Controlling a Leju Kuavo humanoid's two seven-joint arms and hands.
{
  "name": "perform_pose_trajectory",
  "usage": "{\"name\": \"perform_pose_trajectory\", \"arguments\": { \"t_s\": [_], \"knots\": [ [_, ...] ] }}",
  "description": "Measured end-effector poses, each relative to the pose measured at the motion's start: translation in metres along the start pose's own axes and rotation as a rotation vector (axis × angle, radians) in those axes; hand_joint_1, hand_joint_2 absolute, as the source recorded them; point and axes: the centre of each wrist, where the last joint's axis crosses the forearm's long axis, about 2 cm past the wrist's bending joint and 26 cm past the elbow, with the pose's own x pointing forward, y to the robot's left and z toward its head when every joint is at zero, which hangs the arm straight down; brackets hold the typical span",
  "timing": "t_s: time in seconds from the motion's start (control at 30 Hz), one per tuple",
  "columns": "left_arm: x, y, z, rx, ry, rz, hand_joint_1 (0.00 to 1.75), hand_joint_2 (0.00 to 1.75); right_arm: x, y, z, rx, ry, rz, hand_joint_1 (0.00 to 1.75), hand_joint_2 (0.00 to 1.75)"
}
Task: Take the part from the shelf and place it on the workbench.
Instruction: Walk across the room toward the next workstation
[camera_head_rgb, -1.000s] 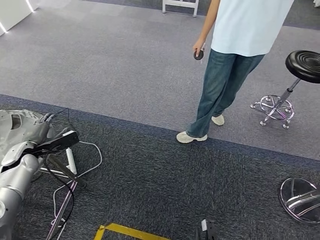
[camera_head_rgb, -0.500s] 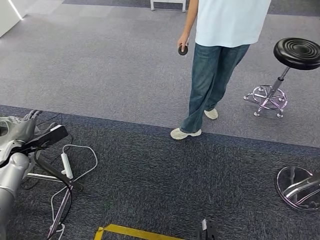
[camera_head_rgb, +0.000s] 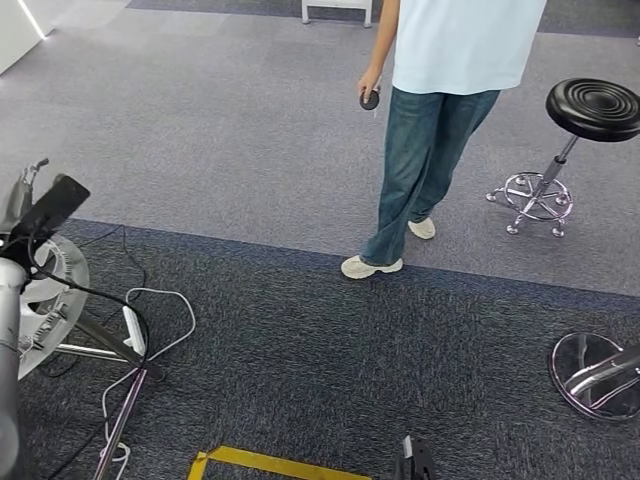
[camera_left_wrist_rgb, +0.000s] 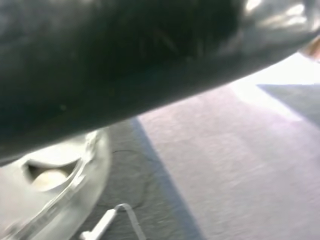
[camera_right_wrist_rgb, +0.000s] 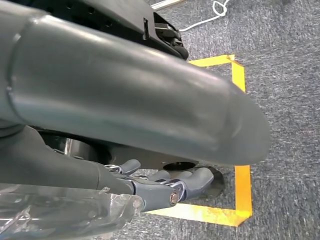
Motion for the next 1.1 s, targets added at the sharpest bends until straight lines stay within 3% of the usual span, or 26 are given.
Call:
{"name": "perform_pose_trajectory", "arguments": {
  "t_s": [0.2,0.47,1.1],
  "knots": [
    [0.032,0.027,-0.018,0.068,-0.078,0.049,0.00,0.00,-0.002,0.000,0.000,0.019,-0.013,0.000,0.00,0.00],
    [0.038,0.042,-0.021,0.106,-0.104,0.054,0.00,0.00,-0.004,0.000,0.001,0.031,-0.020,-0.002,0.00,0.00],
    [0.002,0.036,-0.002,0.095,-0.034,0.013,0.00,0.00,-0.004,0.001,0.001,0.054,-0.012,-0.007,0.00,0.00]
  ]
}}
